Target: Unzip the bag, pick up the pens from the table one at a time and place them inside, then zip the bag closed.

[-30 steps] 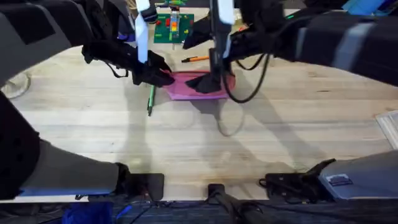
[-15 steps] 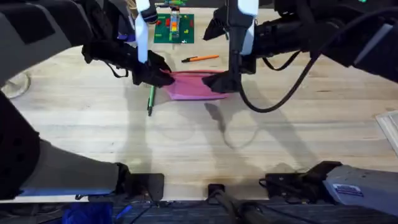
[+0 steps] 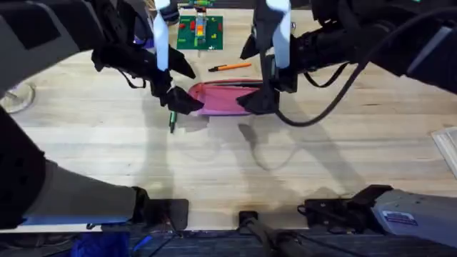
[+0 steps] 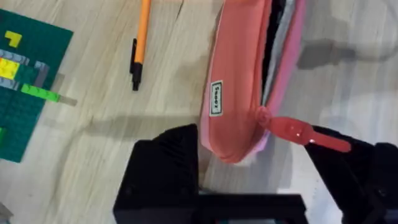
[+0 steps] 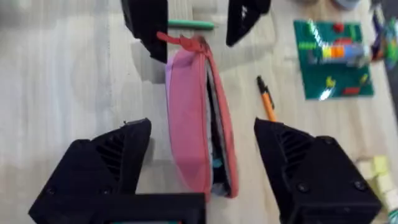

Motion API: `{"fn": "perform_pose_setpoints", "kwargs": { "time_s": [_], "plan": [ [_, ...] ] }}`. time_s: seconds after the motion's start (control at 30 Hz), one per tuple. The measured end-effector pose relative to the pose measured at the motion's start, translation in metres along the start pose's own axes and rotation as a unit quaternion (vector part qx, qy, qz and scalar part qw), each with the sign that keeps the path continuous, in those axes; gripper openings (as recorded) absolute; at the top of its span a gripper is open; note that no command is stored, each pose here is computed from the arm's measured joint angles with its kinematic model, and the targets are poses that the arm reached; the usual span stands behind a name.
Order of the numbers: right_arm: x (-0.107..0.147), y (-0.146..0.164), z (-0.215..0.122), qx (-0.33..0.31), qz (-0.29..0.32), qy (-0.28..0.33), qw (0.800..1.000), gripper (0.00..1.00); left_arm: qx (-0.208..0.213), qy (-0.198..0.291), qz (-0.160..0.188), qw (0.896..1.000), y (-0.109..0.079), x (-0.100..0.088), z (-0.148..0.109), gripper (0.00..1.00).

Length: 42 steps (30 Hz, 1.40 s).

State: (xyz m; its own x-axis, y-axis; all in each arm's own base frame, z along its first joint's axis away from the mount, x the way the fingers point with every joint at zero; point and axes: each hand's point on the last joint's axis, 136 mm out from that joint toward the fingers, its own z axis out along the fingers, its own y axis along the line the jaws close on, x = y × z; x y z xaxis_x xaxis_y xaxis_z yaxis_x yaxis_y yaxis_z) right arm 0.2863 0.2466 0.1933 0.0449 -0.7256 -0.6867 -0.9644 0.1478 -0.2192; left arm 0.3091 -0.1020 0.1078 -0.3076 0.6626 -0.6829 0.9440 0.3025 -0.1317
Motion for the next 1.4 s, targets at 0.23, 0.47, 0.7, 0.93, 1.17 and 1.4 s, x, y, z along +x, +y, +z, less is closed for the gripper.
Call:
{"fn": "perform_pose_setpoints", "kwargs": {
  "time_s": [0.23,0.47,0.7,0.93,1.17,1.4],
  "plan": [
    [-0.013,-0.016,-0.014,0.025,0.048,0.010,0.998,0.991,-0.022,-0.006,0.004,1.000,-0.004,-0.024,-0.030,0.993],
    [-0.014,-0.022,-0.014,-0.027,0.100,0.075,0.992,0.992,-0.052,-0.015,0.017,0.998,-0.025,-0.040,-0.062,0.993],
    [-0.014,-0.044,-0.002,-0.034,0.117,0.115,0.986,0.994,-0.052,-0.014,0.015,0.998,-0.042,-0.044,-0.073,0.992],
    [-0.011,-0.044,-0.002,-0.032,0.118,0.124,0.985,0.996,-0.049,-0.013,0.012,0.999,-0.043,-0.043,-0.072,0.993],
    [-0.010,-0.045,-0.003,-0.027,0.116,0.128,0.985,0.996,-0.049,-0.013,0.012,0.999,-0.043,-0.043,-0.072,0.993],
    [-0.007,-0.042,-0.004,-0.032,0.120,0.136,0.983,0.249,-0.049,-0.013,0.012,0.999,-0.044,-0.043,-0.072,0.993]
  ]
}}
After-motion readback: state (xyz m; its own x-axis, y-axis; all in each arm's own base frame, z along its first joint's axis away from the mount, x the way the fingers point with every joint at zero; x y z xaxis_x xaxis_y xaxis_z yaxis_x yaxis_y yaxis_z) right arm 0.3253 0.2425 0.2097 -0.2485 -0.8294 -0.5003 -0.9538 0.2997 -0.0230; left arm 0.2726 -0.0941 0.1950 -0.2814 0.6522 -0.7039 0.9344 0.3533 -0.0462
